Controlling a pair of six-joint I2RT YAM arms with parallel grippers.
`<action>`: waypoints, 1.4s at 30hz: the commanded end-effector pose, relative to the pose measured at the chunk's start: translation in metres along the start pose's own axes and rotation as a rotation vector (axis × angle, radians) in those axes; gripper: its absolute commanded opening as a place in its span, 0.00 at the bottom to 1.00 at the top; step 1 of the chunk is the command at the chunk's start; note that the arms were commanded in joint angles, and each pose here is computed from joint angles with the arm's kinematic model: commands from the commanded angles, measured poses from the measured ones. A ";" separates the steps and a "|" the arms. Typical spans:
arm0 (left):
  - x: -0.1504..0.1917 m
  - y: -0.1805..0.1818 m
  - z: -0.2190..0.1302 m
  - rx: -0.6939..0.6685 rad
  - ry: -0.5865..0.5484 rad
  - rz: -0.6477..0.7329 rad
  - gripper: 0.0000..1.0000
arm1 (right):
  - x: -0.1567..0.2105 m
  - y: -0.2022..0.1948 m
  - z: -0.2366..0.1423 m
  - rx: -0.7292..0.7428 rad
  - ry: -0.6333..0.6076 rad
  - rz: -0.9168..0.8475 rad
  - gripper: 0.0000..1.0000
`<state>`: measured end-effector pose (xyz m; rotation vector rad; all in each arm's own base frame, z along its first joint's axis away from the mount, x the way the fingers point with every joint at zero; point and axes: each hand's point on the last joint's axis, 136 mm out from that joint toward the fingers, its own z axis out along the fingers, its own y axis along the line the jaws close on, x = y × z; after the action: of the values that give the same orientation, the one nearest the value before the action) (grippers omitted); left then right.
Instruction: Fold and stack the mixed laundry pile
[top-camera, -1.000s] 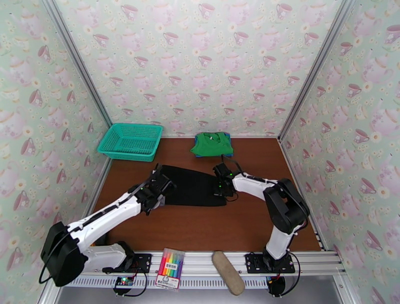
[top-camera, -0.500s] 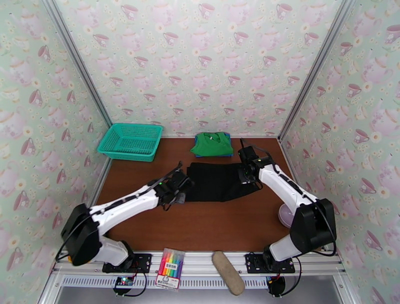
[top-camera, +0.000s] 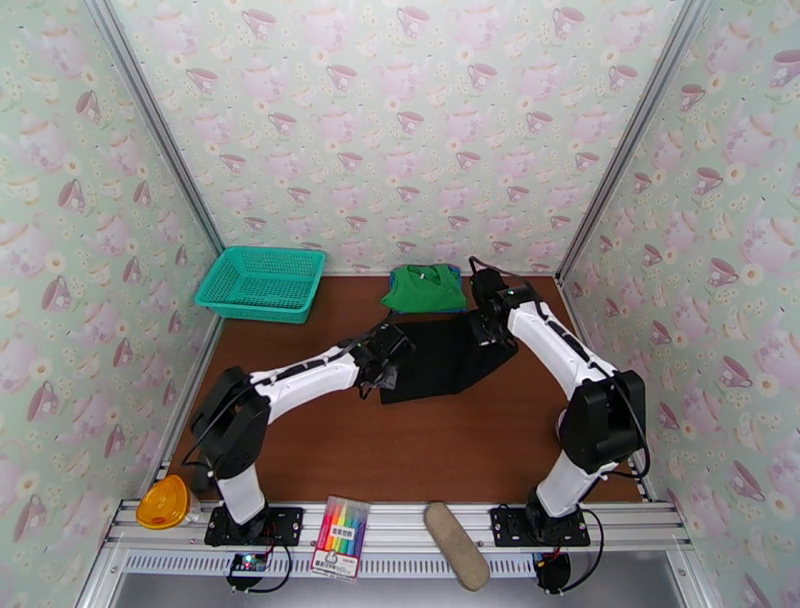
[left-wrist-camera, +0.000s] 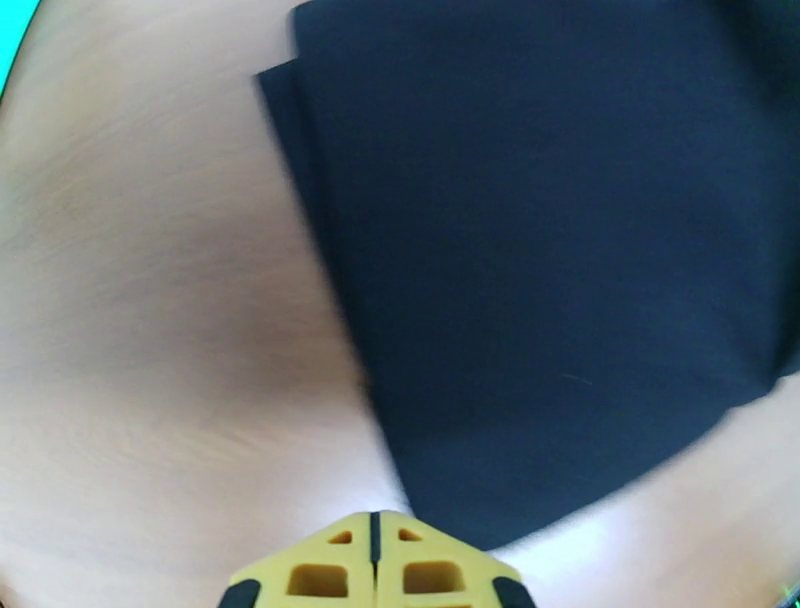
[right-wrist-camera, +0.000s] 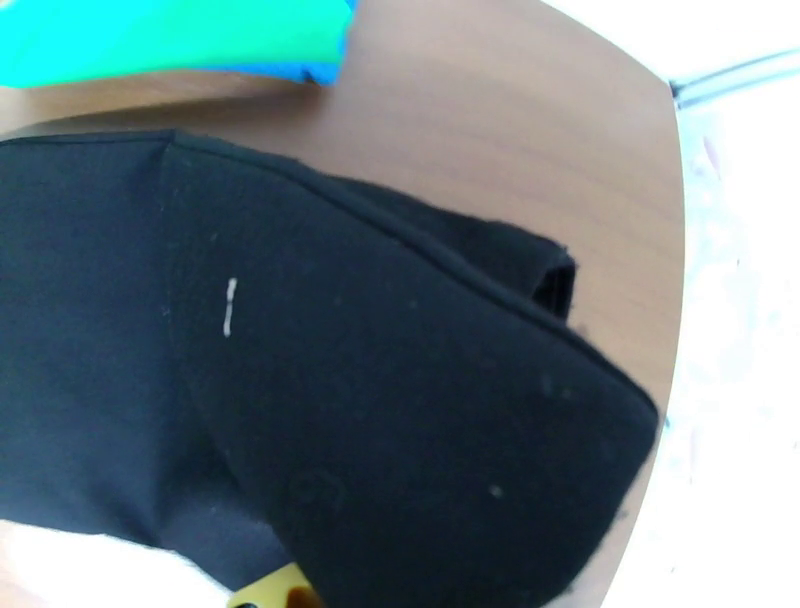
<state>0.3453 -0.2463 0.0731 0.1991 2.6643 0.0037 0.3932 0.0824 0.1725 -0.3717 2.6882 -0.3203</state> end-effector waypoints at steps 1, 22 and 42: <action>-0.008 0.006 0.019 0.013 0.007 0.000 0.02 | 0.002 0.012 -0.006 -0.034 0.036 -0.043 0.00; 0.036 -0.018 0.083 0.124 0.132 0.042 0.00 | -0.025 0.144 -0.017 -0.374 0.076 -0.095 0.00; 0.010 0.020 0.041 0.009 0.018 0.094 0.00 | -0.036 0.244 -0.012 -0.692 0.102 0.029 0.41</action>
<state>0.3610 -0.2420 0.0203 0.2908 2.6893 -0.0560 0.3686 0.3027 0.1000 -0.5078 2.9018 0.5075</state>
